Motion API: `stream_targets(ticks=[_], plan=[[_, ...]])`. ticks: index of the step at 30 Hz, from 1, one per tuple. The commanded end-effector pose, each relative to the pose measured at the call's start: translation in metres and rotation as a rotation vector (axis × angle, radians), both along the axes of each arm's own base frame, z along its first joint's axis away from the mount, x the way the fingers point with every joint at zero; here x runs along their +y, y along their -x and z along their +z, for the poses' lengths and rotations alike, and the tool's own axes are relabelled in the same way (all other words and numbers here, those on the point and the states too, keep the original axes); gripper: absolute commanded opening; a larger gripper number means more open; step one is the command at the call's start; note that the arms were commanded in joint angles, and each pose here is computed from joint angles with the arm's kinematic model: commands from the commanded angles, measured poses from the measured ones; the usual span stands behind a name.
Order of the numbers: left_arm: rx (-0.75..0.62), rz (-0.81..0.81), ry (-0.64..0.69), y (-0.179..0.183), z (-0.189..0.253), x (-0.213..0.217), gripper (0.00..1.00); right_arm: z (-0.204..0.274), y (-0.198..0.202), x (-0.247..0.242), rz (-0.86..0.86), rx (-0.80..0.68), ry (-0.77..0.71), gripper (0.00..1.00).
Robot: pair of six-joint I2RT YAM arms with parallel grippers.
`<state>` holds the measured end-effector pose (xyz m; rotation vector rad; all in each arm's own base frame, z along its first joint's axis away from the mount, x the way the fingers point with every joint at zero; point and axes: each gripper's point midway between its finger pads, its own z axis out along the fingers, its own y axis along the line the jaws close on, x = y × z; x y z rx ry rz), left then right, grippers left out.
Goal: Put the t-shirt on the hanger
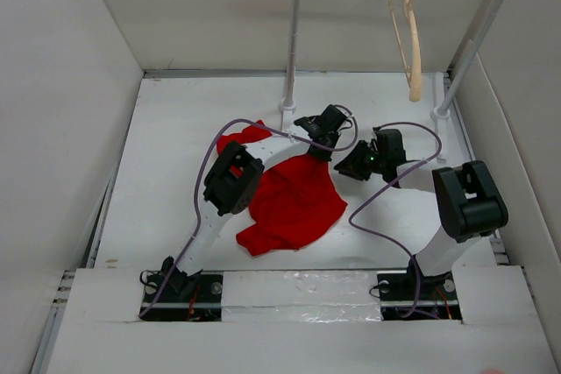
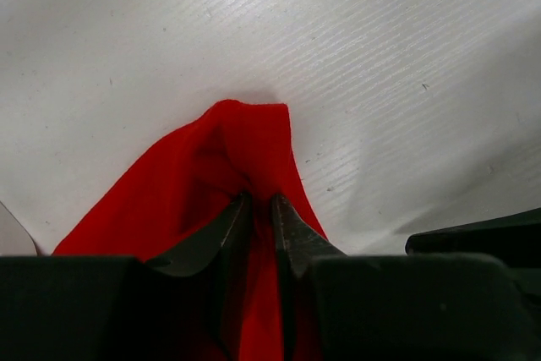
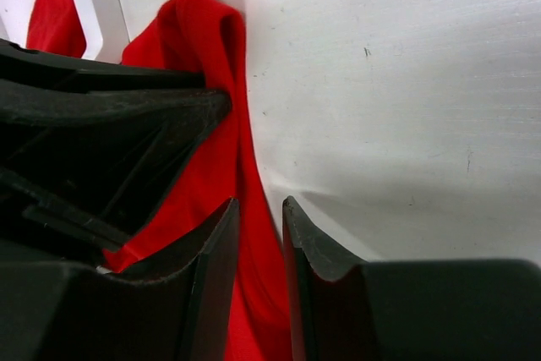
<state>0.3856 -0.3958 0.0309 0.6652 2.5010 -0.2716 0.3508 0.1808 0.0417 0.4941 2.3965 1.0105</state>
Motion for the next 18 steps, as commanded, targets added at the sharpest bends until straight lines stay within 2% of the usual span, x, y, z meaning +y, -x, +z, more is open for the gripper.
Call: stream_targets(ticks=[1,3,6,14,15,16,18], plan=[[-0.010,-0.012,-0.010,-0.001,0.005,-0.003,0.12,0.025,-0.013,0.006,0.004,-0.094,-0.015,0.32],[-0.015,-0.010,-0.002,-0.001,0.008,-0.003,0.04,0.025,-0.012,0.006,0.003,-0.092,-0.015,0.32],[-0.026,-0.007,0.009,-0.001,0.017,-0.003,0.01,0.023,-0.010,0.008,0.010,-0.088,-0.013,0.32],[-0.031,-0.013,0.076,0.004,0.044,-0.008,0.00,0.021,-0.015,0.007,0.006,-0.092,0.006,0.34],[-0.034,-0.014,0.084,0.005,0.050,-0.008,0.00,0.024,-0.017,0.007,0.007,-0.099,0.006,0.28],[-0.038,-0.012,0.087,0.005,0.054,-0.007,0.00,0.023,-0.019,0.007,0.007,-0.103,0.015,0.11],[-0.049,-0.009,0.107,0.007,0.068,-0.007,0.00,0.023,-0.023,0.006,0.008,-0.108,0.023,0.00]])
